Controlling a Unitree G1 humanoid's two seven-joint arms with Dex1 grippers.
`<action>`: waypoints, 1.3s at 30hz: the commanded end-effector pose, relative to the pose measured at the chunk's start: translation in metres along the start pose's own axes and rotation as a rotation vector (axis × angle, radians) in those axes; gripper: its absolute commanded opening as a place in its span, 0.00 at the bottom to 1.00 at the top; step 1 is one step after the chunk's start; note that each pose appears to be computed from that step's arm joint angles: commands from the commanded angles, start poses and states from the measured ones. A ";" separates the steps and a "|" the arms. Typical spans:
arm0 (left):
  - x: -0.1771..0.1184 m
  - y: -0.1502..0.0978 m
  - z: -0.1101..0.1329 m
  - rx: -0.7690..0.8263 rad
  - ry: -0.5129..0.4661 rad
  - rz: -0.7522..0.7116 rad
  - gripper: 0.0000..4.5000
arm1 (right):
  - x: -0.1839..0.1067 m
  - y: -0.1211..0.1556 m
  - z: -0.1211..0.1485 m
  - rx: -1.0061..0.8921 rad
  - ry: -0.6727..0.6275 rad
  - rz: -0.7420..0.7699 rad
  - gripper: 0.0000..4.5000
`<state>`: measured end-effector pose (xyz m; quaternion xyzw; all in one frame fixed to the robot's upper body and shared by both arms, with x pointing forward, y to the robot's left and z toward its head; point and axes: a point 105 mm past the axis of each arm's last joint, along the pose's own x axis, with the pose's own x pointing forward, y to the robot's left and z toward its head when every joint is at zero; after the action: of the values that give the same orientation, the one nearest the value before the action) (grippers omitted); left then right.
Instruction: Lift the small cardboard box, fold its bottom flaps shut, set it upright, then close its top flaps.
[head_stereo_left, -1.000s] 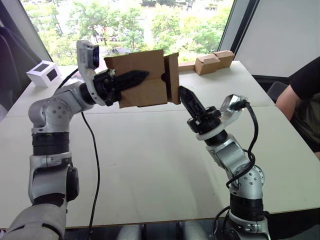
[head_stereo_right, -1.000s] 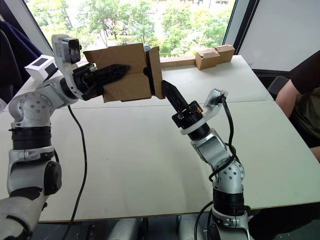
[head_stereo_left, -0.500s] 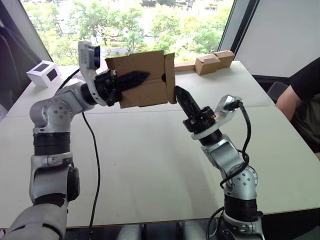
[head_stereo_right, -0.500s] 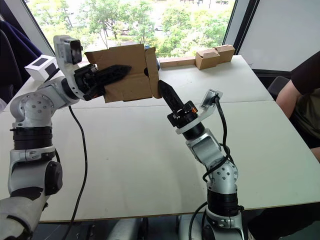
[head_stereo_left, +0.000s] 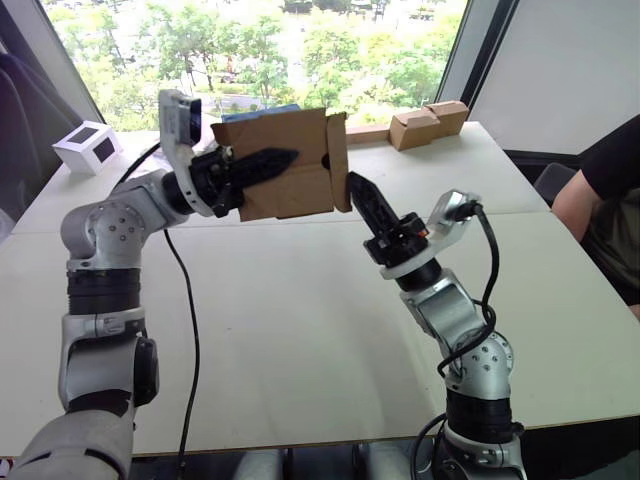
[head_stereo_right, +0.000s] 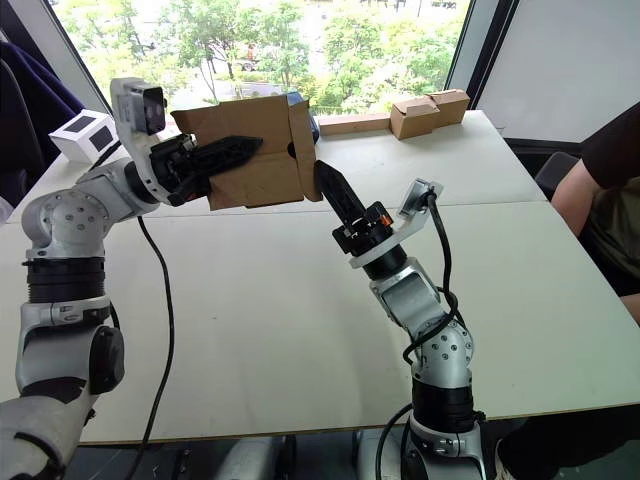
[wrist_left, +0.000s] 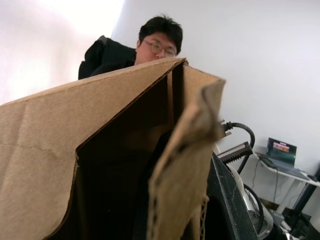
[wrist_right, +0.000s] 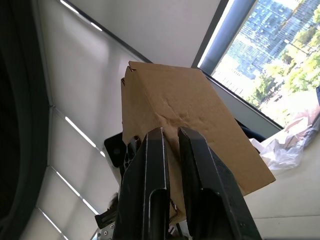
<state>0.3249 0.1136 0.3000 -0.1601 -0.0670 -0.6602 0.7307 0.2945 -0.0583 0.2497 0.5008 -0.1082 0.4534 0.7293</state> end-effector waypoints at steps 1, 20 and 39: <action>0.004 -0.009 0.007 0.051 0.005 -0.035 0.00 | 0.006 0.009 0.002 -0.006 -0.010 0.040 0.09; 0.002 -0.004 0.004 0.048 0.017 -0.005 0.00 | 0.007 0.009 -0.008 -0.151 0.085 0.045 0.09; -0.002 -0.005 -0.001 0.040 0.041 -0.001 0.00 | 0.010 -0.002 0.002 -0.146 0.006 -0.010 0.09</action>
<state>0.3269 0.1150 0.2902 -0.1504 -0.0477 -0.6518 0.7418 0.3061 -0.0566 0.2455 0.4486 -0.1201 0.4316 0.7733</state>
